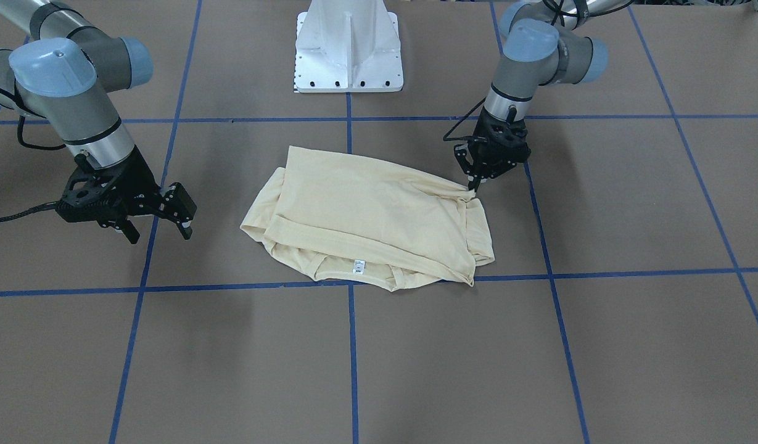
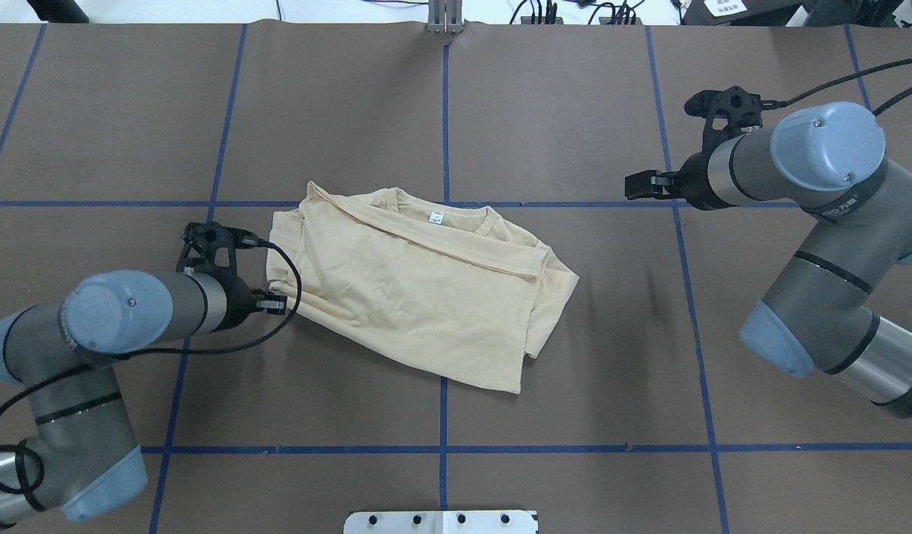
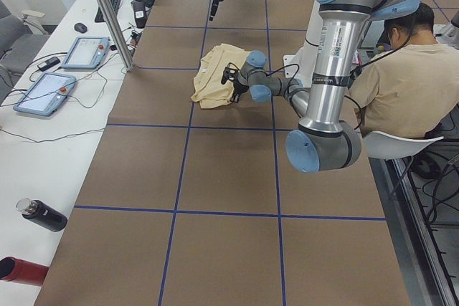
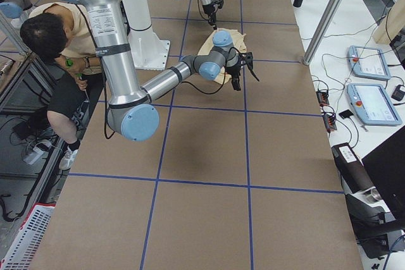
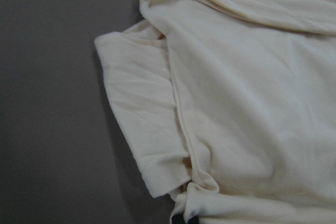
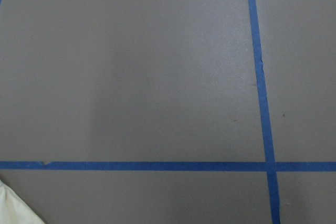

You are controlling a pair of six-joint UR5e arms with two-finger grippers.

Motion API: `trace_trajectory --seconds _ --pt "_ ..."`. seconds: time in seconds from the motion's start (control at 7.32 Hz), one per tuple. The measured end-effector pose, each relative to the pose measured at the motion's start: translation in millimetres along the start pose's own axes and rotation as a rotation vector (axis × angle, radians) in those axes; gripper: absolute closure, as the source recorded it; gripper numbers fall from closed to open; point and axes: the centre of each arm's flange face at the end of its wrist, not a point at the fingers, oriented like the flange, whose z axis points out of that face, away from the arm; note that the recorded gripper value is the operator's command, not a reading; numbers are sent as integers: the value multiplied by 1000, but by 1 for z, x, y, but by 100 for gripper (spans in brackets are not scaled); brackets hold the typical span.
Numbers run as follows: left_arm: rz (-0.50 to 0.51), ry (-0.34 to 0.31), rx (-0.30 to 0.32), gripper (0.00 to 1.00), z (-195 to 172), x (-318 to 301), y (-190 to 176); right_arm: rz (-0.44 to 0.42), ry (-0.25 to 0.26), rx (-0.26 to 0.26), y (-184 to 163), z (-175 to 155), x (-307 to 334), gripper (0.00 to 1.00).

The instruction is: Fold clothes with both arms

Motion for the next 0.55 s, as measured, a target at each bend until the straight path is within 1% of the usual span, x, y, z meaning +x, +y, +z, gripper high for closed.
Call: trace_trajectory --seconds 0.14,0.27,0.41,0.55 --pt "37 -63 42 100 21 -22 -48 1 -1 -1 1 0 -1 1" --pt "51 -132 70 100 57 -35 -107 1 -4 -1 2 1 -4 1" --pt "59 -185 93 100 87 -40 -168 1 -5 0 2 1 -7 1" --pt "77 -216 119 100 101 -46 -225 0 -6 0 3 1 -8 1"
